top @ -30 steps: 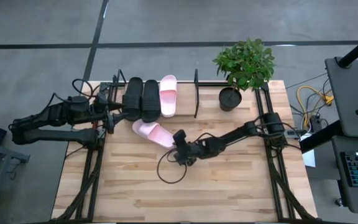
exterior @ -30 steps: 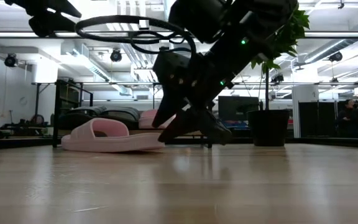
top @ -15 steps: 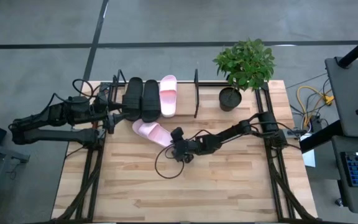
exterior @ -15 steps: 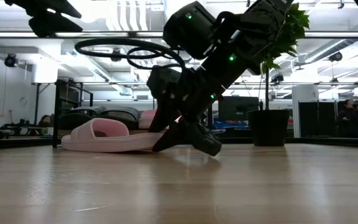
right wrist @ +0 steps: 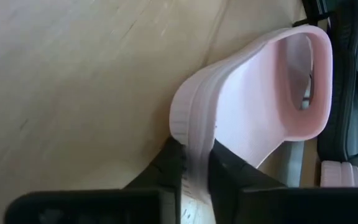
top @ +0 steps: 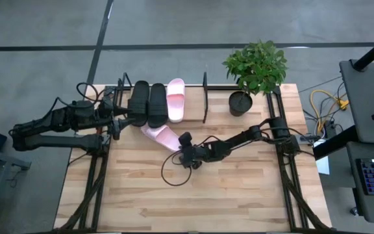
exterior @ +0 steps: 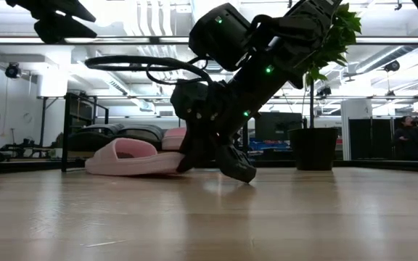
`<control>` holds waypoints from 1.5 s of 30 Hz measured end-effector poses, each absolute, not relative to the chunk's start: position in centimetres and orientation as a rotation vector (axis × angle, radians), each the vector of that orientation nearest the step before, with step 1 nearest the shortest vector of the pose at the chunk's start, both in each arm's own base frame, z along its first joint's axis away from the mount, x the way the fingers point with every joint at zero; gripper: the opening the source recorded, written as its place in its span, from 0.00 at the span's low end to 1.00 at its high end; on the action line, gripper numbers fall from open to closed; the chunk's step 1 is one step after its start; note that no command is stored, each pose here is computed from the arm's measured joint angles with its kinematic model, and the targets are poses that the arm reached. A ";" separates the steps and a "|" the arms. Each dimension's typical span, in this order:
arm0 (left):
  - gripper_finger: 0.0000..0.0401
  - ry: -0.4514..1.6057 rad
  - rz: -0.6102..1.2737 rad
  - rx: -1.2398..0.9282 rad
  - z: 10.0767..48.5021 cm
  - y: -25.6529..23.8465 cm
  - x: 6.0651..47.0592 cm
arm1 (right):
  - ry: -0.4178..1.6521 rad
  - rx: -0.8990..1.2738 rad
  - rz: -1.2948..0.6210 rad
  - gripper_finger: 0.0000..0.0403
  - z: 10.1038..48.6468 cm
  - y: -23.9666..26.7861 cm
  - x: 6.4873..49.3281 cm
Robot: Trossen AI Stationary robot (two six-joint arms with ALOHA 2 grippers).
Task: Pick and place slides into the shelf
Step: Put the pink slipper on the shelf
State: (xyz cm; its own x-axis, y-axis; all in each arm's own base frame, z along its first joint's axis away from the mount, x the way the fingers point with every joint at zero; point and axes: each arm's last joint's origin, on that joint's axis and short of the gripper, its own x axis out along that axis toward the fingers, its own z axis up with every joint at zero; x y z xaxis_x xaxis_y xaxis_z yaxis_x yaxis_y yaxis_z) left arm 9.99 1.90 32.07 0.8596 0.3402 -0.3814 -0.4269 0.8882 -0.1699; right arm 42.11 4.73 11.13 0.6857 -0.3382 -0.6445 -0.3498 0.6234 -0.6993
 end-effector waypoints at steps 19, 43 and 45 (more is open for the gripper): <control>0.54 0.349 0.407 -0.253 32.1 1.9 9.9 | 0.553 -0.596 -0.167 0.08 22.6 9.9 38.7; 0.54 0.363 0.391 -0.283 31.8 1.8 10.0 | 0.457 -0.437 -0.278 0.07 26.6 10.3 37.1; 0.54 0.363 0.391 -0.283 31.8 1.8 10.0 | 0.452 -0.442 -0.276 0.07 26.8 10.4 37.1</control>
